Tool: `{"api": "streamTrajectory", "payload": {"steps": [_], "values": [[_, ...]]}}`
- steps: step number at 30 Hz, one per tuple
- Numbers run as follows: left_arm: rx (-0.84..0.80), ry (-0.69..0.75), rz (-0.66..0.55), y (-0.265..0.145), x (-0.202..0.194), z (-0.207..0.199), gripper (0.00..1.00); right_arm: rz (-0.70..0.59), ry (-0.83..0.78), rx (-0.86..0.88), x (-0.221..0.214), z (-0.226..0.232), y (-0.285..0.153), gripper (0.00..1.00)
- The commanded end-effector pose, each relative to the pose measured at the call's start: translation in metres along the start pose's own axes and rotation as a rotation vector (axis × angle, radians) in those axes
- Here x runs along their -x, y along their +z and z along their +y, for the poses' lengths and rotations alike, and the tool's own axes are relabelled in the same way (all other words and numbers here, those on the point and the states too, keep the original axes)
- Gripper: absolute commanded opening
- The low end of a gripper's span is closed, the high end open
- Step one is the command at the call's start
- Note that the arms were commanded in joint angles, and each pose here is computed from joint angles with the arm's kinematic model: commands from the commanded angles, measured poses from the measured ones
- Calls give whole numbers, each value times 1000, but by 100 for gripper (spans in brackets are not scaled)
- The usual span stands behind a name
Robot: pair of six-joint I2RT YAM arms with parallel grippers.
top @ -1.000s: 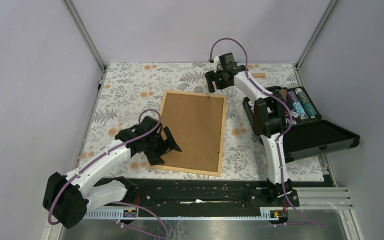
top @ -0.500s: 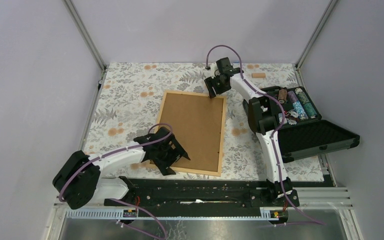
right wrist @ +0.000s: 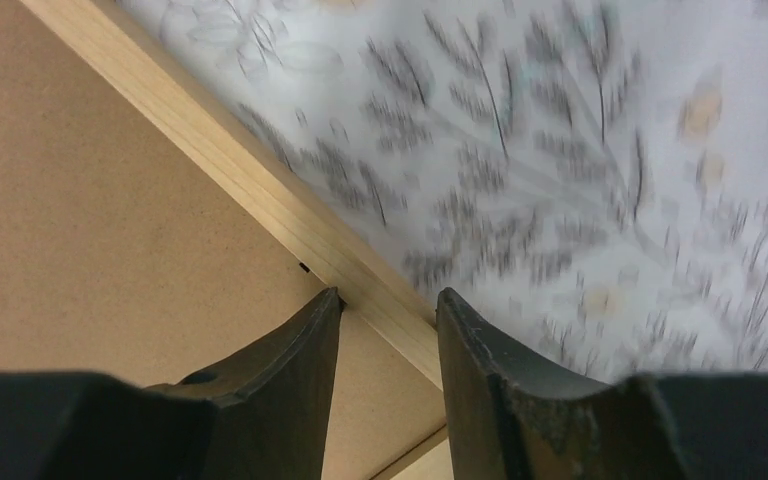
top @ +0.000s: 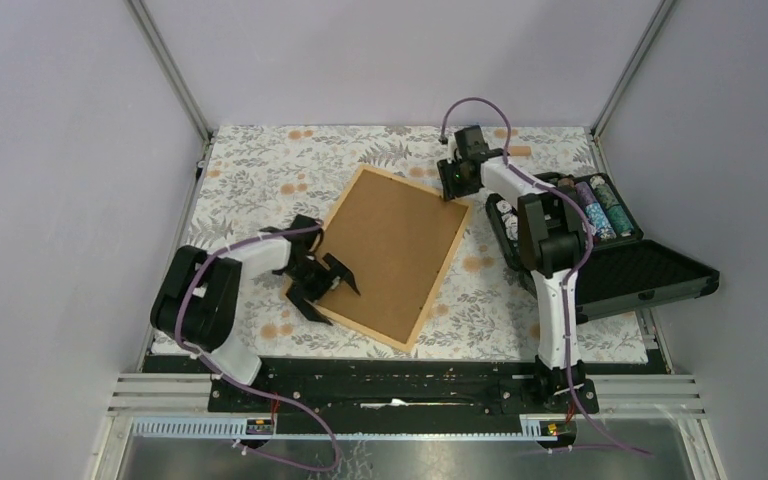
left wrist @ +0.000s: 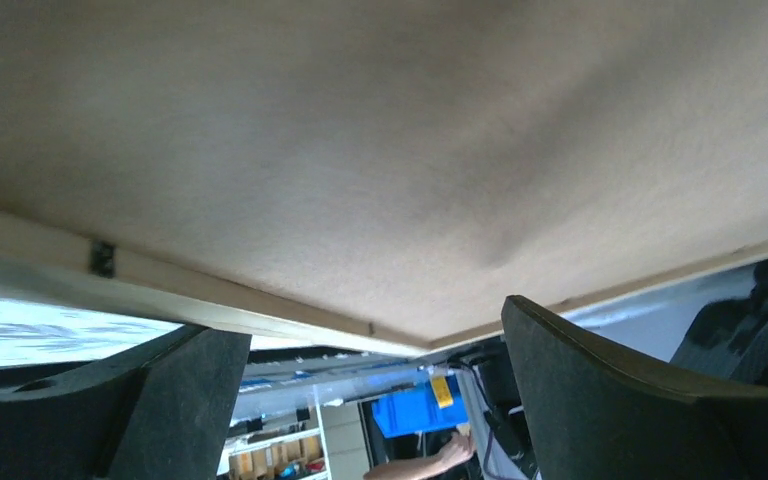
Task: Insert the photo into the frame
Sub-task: Adjust the photo frame at the center of the board.
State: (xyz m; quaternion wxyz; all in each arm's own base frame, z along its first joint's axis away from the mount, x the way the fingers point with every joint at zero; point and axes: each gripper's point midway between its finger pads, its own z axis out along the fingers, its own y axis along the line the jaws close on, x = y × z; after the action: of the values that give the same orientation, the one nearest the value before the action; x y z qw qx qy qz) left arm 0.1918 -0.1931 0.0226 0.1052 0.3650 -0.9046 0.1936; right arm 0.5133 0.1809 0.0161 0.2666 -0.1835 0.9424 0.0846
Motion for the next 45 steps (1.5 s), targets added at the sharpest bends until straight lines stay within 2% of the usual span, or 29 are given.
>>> {"api": "streamTrajectory", "payload": {"steps": [1,2,4,8,12,16,20,22,26,30,35,39,42,45], "values": [[-101,190,-378,-27,126,-35,98,189,282,283,-71,91,-47,32],[-104,188,-404,-37,143,-37,98,172,320,331,-73,105,-60,31],[-82,187,-459,-51,172,-41,98,212,375,400,-106,134,-71,31],[-81,241,-507,-64,218,-64,99,274,337,388,-150,177,-90,32],[-128,292,-460,-58,241,-84,99,312,357,391,-190,207,-113,35],[-180,353,-387,-50,235,-94,99,241,423,450,-202,211,-152,51],[-149,380,-420,-58,230,-81,99,144,414,343,-183,185,-182,75],[-125,378,-423,-61,227,-72,99,133,442,282,-175,165,-187,77],[-66,372,-419,-63,220,-50,99,220,536,304,-178,148,-188,68],[22,353,-426,-71,223,-16,99,299,537,275,-196,143,-196,61],[39,327,-583,-106,228,2,99,393,511,218,-224,135,-195,58],[-32,322,-509,-85,219,-3,99,393,508,178,-225,123,-185,40],[14,290,-436,-64,217,11,99,418,503,222,-225,128,-179,35],[-32,280,-403,-55,212,7,98,479,525,241,-235,133,-172,35]]}}
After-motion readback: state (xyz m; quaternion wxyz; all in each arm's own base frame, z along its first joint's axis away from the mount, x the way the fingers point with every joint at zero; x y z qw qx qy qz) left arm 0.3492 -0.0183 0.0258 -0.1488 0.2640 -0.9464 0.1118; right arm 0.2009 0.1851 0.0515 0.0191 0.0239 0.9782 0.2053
